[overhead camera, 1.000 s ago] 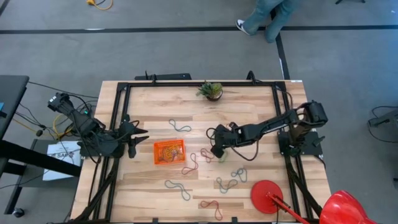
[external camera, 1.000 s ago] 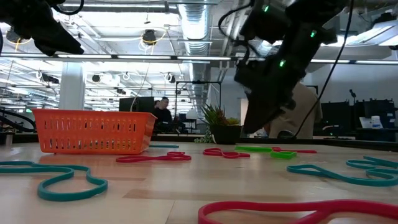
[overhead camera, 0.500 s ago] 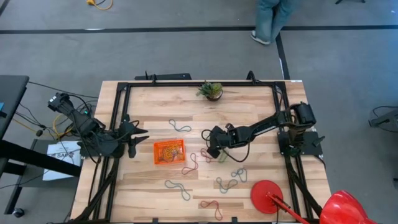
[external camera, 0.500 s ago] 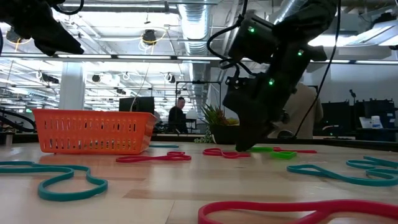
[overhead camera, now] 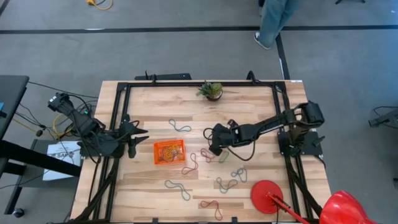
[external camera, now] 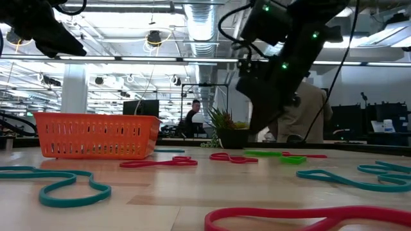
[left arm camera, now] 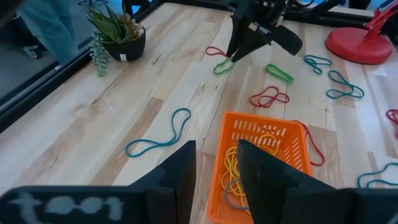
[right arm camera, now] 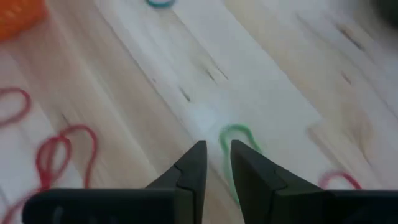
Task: Pick and place rubber bands into bin
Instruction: Put the top green rubber band into the orange container
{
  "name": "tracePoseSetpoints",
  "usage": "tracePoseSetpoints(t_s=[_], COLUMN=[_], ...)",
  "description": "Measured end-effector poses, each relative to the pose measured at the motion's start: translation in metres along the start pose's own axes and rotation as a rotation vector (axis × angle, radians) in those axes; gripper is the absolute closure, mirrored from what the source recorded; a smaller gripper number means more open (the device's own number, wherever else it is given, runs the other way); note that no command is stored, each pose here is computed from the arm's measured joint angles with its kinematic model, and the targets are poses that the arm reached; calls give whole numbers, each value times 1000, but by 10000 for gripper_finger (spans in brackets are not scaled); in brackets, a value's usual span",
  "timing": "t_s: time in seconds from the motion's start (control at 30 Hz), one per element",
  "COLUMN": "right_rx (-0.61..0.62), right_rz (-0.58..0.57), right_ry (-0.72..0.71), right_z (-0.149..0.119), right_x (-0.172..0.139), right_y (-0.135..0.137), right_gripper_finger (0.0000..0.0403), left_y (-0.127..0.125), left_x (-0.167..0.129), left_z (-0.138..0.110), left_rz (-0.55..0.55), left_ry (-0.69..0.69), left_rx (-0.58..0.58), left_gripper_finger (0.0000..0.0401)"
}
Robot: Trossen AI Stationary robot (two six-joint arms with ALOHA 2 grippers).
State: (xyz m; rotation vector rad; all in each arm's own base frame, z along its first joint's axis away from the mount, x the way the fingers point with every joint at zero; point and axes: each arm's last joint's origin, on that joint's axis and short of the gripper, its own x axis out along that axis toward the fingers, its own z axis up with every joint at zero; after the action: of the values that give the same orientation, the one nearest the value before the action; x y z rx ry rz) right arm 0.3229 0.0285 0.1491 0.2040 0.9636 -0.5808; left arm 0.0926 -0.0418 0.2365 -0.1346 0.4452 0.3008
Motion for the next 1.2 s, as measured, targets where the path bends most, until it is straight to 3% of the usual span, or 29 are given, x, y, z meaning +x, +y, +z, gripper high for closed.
tracePoseSetpoints(t_s=[0.57, 0.8, 1.0, 1.2], right_rx=[33, 49, 34, 3], right_rz=[-93, -54, 9, 132], right_ry=[131, 123, 88, -85], right_z=[-19, -15, 2, 45], right_x=[46, 43, 30, -6], right_y=[-1, -2, 5, 33], right_gripper_finger=[339, 394, 400, 401], left_y=[0, 0, 0, 0], left_x=[0, 0, 0, 0], left_z=[0, 0, 0, 0], left_rz=[0, -1, -1, 4], left_ry=[0, 0, 0, -4], left_rx=[-1, -1, -1, -1], left_gripper_finger=[295, 295, 295, 295])
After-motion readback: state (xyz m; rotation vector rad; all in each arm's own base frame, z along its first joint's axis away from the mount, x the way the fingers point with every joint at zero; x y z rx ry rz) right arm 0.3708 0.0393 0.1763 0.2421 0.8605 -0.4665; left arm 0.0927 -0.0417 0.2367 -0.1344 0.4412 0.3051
